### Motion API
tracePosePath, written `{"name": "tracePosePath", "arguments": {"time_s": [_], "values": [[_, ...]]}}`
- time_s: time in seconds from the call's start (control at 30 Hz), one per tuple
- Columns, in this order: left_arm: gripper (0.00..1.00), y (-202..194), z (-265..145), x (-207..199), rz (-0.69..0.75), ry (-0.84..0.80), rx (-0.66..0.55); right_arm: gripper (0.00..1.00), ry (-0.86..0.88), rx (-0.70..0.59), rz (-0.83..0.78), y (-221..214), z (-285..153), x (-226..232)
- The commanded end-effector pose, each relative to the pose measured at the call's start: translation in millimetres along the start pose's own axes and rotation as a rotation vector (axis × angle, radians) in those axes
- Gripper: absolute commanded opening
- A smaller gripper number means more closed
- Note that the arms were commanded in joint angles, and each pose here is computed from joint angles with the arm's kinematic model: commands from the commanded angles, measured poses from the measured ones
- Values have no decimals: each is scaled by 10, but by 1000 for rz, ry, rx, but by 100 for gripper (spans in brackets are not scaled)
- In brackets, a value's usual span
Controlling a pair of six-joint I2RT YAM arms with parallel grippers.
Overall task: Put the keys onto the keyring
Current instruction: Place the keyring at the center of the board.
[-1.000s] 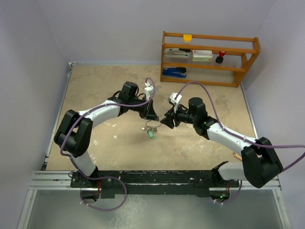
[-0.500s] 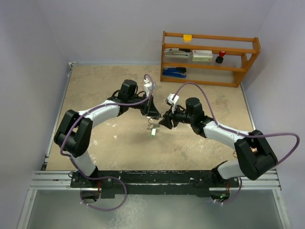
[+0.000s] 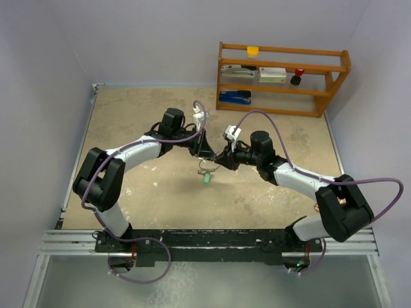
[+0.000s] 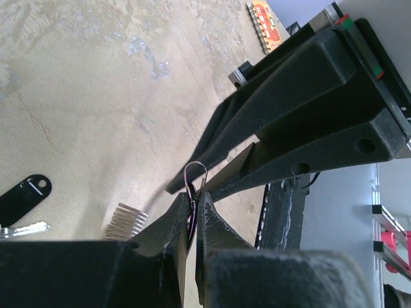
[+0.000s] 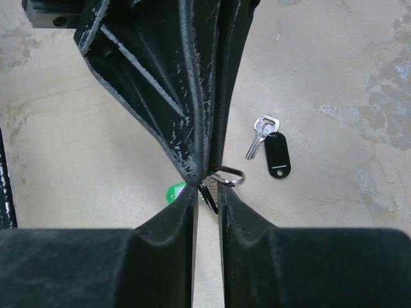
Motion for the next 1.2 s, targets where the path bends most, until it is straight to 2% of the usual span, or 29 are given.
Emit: {"name": "tracePosePath", "arguments": {"time_s": [0.0, 0.2, 0.37, 0.8, 1.0, 1.17], "values": [[0, 111, -53, -89, 45, -36, -41, 14, 22, -52, -39, 172, 28, -6], [0, 169, -23, -24, 11, 19, -69, 0, 29, -48, -33, 165, 23, 5], [0, 184, 23, 38, -20, 45, -90, 0, 32, -44, -11, 151, 20, 20], [25, 1, 72, 262, -112, 203, -79, 0, 39, 43, 282, 21, 131, 46], [27, -59, -61, 467, -146, 510, -68, 0, 34, 106, 414, -190, 227, 23], [27, -18, -340, 441, -128, 768, -114, 0, 2, 115, 467, -217, 318, 10]]}}
Point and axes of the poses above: each gripper's point midway between its finger pads, its own z axis out along the fingers, its own x axis along the line the jaws close on, y = z × x, the point moved 9 cm from there along -z, back along the fingers, and after that the axes turned 6 degrees about z, right-handed, at the moved point
